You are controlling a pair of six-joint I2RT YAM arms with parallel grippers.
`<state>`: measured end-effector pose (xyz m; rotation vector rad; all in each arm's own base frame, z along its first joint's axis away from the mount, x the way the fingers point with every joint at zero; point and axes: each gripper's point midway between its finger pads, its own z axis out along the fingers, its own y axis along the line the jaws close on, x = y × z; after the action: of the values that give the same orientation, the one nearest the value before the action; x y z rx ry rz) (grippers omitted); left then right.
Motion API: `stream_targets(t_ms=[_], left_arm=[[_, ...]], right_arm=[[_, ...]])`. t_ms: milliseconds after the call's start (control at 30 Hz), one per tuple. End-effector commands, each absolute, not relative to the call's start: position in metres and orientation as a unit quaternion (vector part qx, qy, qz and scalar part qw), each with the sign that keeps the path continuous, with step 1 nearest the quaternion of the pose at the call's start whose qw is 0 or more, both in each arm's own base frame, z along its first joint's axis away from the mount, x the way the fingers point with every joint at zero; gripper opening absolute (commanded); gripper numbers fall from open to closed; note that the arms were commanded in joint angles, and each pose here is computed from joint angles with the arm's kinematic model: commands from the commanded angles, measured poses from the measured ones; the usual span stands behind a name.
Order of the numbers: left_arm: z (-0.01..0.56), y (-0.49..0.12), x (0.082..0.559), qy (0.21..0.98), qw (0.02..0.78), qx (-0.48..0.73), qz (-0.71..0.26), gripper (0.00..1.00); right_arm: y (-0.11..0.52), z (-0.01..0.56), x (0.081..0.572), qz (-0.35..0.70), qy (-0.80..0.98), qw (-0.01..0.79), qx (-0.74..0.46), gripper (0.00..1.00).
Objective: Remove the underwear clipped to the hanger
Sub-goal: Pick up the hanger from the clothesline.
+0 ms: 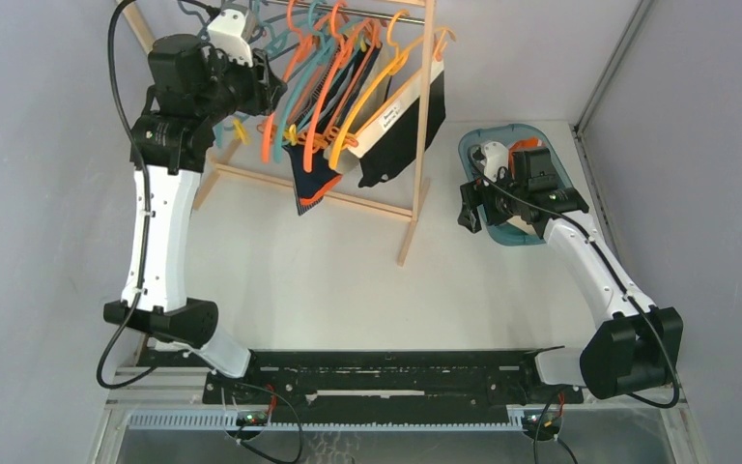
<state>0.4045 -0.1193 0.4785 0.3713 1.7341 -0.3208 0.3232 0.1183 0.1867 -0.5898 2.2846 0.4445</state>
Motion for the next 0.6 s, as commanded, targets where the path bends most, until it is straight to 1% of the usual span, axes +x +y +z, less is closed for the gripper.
stream_targets(t_ms=[0, 167, 267, 333, 400, 433, 500, 567], left_arm=[[0.504, -0.124, 0.411, 0.727, 0.652, 0.162, -0.140, 0.47], [0.501, -0.126, 0.420, 0.730, 0.649, 0.163, -0.140, 0.49], [0.501, -0.127, 0.422, 0.729, 0.649, 0.165, -0.140, 0.46], [0.500, -0.128, 0.423, 0.730, 0.648, 0.166, -0.142, 0.42], [0.500, -0.130, 0.420, 0.729, 0.647, 0.169, -0.145, 0.36], [0.500, -0.130, 0.419, 0.729, 0.647, 0.171, -0.147, 0.29], [0.502, -0.130, 0.415, 0.727, 0.648, 0.172, -0.148, 0.22], [0.506, -0.128, 0.411, 0.724, 0.653, 0.171, -0.145, 0.20]], right_arm=[[0.121, 0.194, 0.324, 0.170, 0.878, 0.377, -0.243, 0.76], [0.120, 0.193, 0.325, 0.168, 0.878, 0.376, -0.244, 0.76], [0.120, 0.192, 0.325, 0.166, 0.879, 0.374, -0.245, 0.76], [0.121, 0.190, 0.325, 0.165, 0.879, 0.373, -0.246, 0.76], [0.121, 0.190, 0.325, 0.163, 0.879, 0.373, -0.249, 0.76], [0.122, 0.190, 0.325, 0.162, 0.879, 0.373, -0.250, 0.76], [0.122, 0.189, 0.325, 0.160, 0.879, 0.372, -0.251, 0.76], [0.122, 0.189, 0.325, 0.160, 0.879, 0.372, -0.251, 0.76]])
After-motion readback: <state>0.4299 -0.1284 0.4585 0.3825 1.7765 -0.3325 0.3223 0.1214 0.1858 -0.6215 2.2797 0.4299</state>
